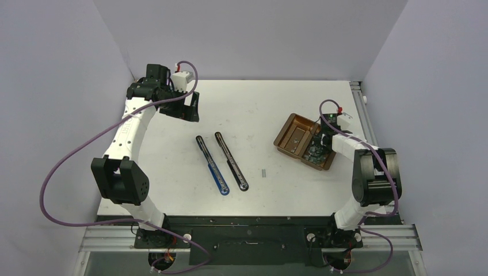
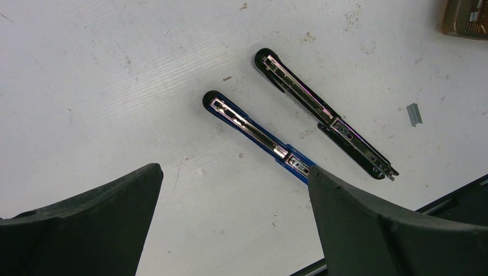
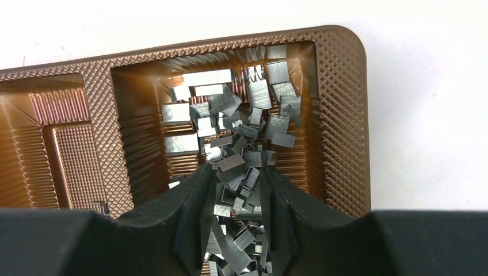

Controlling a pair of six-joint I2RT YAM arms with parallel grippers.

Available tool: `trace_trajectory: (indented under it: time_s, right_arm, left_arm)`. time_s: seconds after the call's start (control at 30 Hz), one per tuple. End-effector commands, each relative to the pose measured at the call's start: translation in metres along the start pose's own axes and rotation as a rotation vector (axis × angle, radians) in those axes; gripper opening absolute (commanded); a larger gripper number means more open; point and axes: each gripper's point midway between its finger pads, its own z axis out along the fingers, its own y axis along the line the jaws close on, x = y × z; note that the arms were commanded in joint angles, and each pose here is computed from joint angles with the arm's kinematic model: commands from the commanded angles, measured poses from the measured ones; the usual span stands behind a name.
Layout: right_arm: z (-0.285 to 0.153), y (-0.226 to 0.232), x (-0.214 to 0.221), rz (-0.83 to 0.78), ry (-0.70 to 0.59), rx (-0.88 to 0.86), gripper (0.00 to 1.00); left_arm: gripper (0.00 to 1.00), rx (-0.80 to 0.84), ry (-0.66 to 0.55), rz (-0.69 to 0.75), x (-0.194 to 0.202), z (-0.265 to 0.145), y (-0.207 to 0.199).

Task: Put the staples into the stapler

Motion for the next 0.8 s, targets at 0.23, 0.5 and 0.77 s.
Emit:
trace_trajectory:
  time_s: [0.23, 0.5, 0.77]
  right_arm:
    - [0.014, 0.001, 0.009, 0.018, 0.037, 0.012, 0.27]
    - [0.010, -0.002, 0.007, 0.020, 0.034, 0.013, 0.16]
    - [-0.003, 0.001, -0.010, 0.026, -0.006, -0.003, 0.09]
  left_arm:
    - [0.96, -0.015, -0.060, 0.019, -0.013, -0.014, 0.002]
    - [0.96, -0.011, -0.063, 0.018, -0.014, -0.016, 0.001]
    - [0.96, -0.011, -0.071, 0.021, -0.017, -0.019, 0.000]
